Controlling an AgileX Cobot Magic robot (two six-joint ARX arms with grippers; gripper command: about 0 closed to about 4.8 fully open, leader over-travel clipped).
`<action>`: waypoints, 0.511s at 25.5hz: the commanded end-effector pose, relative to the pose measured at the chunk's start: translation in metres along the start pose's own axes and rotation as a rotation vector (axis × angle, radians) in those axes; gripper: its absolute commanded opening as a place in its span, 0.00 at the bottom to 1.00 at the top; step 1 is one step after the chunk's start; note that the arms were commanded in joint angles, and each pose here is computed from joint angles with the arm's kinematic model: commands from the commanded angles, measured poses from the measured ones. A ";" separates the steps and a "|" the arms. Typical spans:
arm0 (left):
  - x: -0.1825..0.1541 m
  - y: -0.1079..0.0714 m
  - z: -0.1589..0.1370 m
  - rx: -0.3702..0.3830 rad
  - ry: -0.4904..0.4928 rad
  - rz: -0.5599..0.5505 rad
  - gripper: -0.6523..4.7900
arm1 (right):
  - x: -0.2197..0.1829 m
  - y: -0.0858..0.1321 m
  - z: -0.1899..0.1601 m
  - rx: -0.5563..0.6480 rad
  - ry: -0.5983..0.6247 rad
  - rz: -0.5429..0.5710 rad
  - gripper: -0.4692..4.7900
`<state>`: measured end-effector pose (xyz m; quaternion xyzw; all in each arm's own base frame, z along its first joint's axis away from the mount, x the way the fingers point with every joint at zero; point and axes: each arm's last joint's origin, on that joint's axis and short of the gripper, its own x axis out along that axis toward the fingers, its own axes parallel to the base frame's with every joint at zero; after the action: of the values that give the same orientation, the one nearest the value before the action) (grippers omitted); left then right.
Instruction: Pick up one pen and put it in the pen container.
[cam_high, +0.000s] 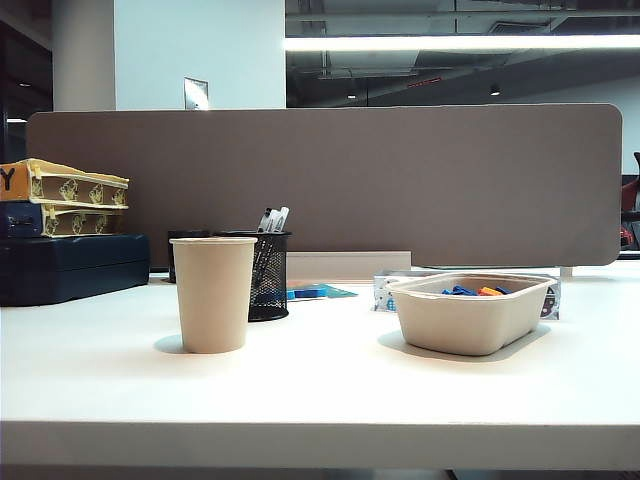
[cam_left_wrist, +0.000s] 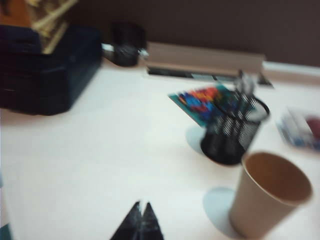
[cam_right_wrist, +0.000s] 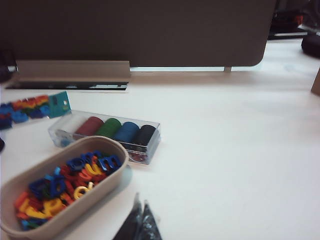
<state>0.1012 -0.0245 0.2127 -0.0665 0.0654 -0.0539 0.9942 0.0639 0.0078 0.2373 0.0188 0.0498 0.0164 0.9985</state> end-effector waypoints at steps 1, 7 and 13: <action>0.001 0.003 -0.007 -0.041 -0.013 0.061 0.11 | 0.001 -0.001 0.001 0.160 -0.031 -0.044 0.09; 0.004 0.004 -0.014 -0.048 -0.048 0.073 0.11 | 0.011 -0.002 -0.010 0.161 -0.068 -0.097 0.09; 0.005 0.005 -0.017 -0.041 -0.036 0.078 0.11 | 0.017 -0.002 -0.022 0.140 -0.046 -0.135 0.09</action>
<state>0.1037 -0.0230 0.1931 -0.0847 0.0576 -0.0159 0.9946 0.0793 0.0076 0.2078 0.0870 0.0497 -0.0444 0.9940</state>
